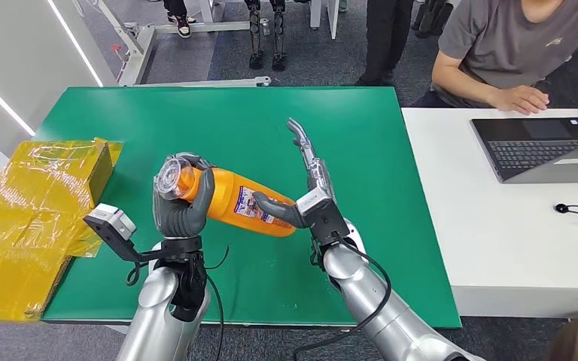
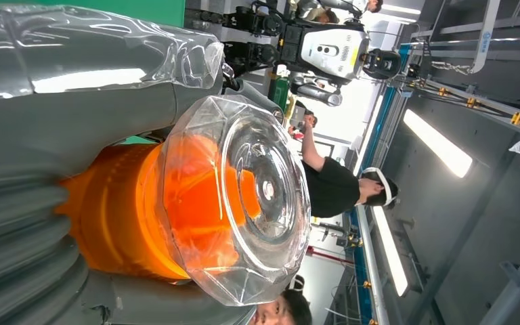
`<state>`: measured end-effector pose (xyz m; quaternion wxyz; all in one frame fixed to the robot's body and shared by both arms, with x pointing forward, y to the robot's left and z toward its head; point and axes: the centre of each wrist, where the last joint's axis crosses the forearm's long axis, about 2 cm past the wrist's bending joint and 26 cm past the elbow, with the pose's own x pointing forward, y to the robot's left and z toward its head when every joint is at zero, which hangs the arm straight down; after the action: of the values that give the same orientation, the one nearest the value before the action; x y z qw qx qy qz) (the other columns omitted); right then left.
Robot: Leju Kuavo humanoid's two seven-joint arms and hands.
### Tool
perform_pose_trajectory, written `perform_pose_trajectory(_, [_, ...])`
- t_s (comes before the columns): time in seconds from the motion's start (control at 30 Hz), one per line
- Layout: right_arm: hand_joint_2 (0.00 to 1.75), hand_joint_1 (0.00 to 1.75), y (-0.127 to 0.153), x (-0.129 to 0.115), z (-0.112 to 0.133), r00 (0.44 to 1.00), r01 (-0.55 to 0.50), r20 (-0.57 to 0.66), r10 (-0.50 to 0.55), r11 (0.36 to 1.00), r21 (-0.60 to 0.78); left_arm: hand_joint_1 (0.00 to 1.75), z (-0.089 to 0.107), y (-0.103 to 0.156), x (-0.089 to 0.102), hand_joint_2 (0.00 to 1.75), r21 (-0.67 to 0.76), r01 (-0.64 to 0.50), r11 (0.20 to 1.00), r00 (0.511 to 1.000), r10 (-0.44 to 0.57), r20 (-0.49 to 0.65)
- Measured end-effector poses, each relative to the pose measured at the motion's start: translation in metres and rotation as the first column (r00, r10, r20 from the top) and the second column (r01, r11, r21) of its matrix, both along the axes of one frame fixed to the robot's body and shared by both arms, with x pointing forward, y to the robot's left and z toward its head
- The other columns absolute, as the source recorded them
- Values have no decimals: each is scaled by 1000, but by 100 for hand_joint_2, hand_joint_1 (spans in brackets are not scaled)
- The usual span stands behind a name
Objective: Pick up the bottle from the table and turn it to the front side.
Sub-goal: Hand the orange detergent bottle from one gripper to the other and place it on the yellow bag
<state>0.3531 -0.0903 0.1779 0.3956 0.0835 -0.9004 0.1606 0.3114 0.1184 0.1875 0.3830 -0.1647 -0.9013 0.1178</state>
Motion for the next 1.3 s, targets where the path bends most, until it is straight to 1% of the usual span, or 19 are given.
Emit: perform_pose_trajectory(1.3, [175, 0, 0, 0, 0, 1000, 0, 0, 0, 1000, 0, 175, 0, 0, 0, 175, 0, 0, 1000, 1000, 0, 0])
